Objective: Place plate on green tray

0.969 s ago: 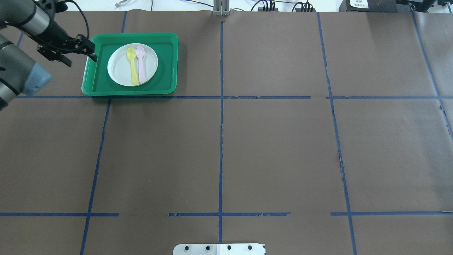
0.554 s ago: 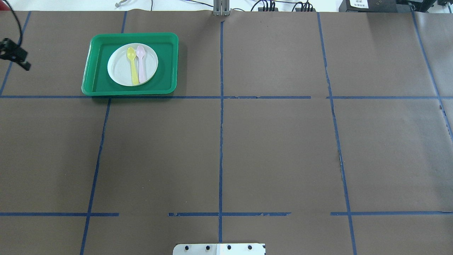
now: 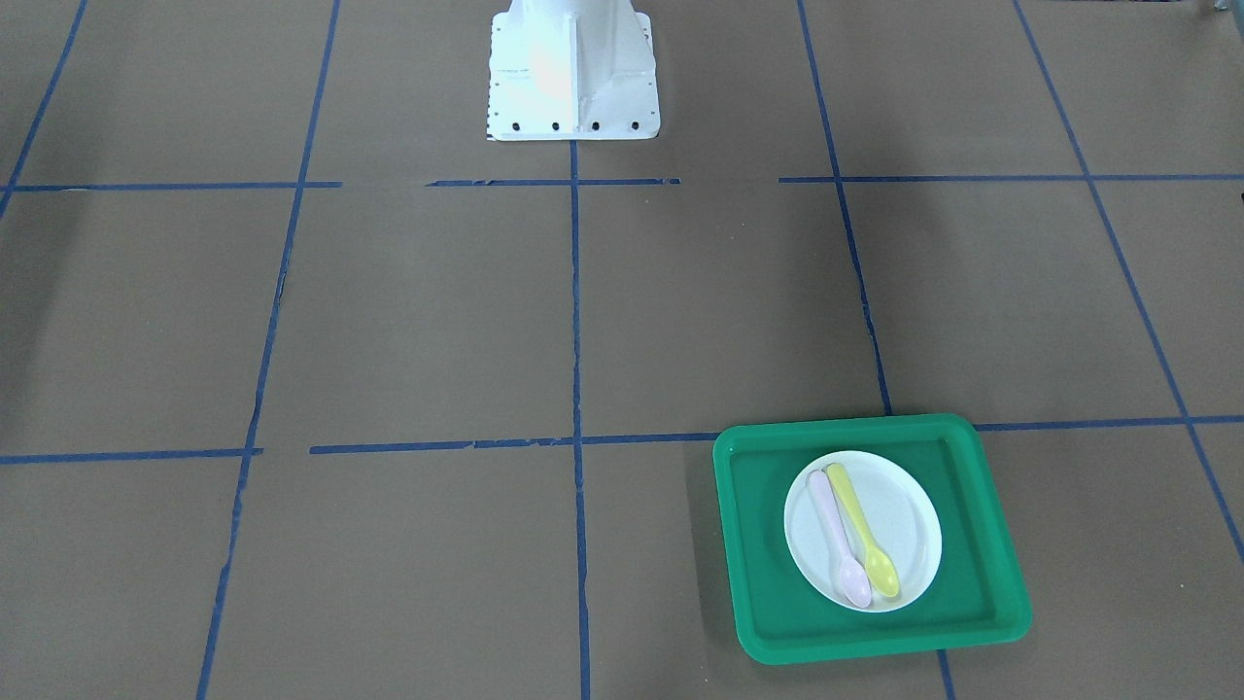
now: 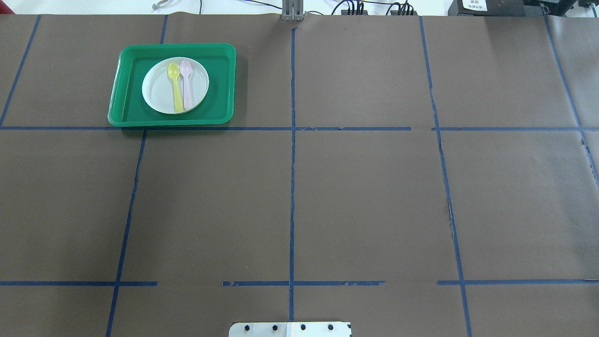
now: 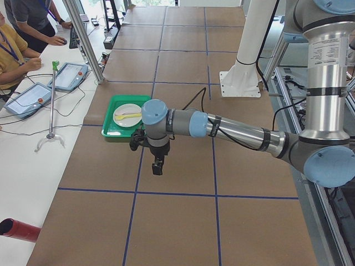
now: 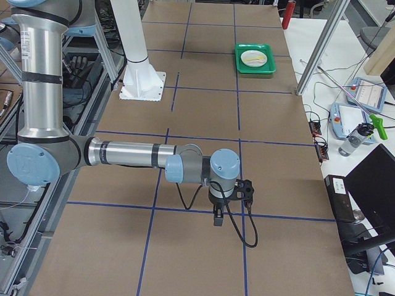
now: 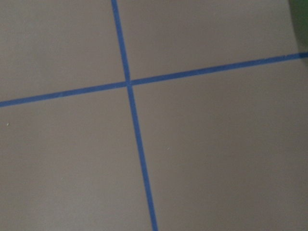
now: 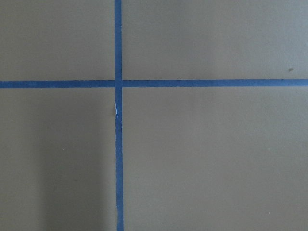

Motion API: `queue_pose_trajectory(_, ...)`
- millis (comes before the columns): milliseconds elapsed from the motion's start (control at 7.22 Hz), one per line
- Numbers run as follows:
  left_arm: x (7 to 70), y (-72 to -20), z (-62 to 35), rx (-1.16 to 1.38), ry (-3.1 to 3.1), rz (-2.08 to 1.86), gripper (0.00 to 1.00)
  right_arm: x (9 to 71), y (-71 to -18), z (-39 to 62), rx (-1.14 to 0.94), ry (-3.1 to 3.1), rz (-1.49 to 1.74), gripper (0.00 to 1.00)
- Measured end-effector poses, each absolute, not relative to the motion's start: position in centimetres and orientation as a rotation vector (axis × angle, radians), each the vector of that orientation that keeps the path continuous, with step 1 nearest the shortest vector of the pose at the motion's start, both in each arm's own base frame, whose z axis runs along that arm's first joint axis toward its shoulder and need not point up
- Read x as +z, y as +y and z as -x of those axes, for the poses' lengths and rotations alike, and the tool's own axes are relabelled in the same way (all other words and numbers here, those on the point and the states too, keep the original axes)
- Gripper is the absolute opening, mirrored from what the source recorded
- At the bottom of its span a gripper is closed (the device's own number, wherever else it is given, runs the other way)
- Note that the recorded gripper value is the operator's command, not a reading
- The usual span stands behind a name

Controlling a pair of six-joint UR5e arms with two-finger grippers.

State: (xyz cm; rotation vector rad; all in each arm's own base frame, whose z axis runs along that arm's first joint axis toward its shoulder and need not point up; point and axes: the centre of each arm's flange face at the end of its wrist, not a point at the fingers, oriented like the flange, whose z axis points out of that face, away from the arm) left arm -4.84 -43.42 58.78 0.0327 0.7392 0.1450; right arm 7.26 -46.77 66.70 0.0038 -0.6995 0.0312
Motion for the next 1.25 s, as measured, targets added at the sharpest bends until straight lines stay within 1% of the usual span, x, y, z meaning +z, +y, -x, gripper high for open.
queue_pose_trajectory(277, 61.6, -39.9, 6.6, 0.104, 0.77, 0.005, 1.0, 66.7, -46.8, -7.3, 0.031, -0.7, -0.004, 1.0)
queue_pose_trajectory(415, 61.8, -39.4, 6.7, 0.095, 0.79, 0.01, 1.0, 66.7, -46.8, -7.3, 0.031, -0.701, -0.004, 1.0)
queue_pose_trajectory(1246, 61.3, -40.2, 6.9, 0.098, 0.794, -0.01, 1.0, 66.7, -46.8, -7.3, 0.031, -0.7, -0.005, 1.0)
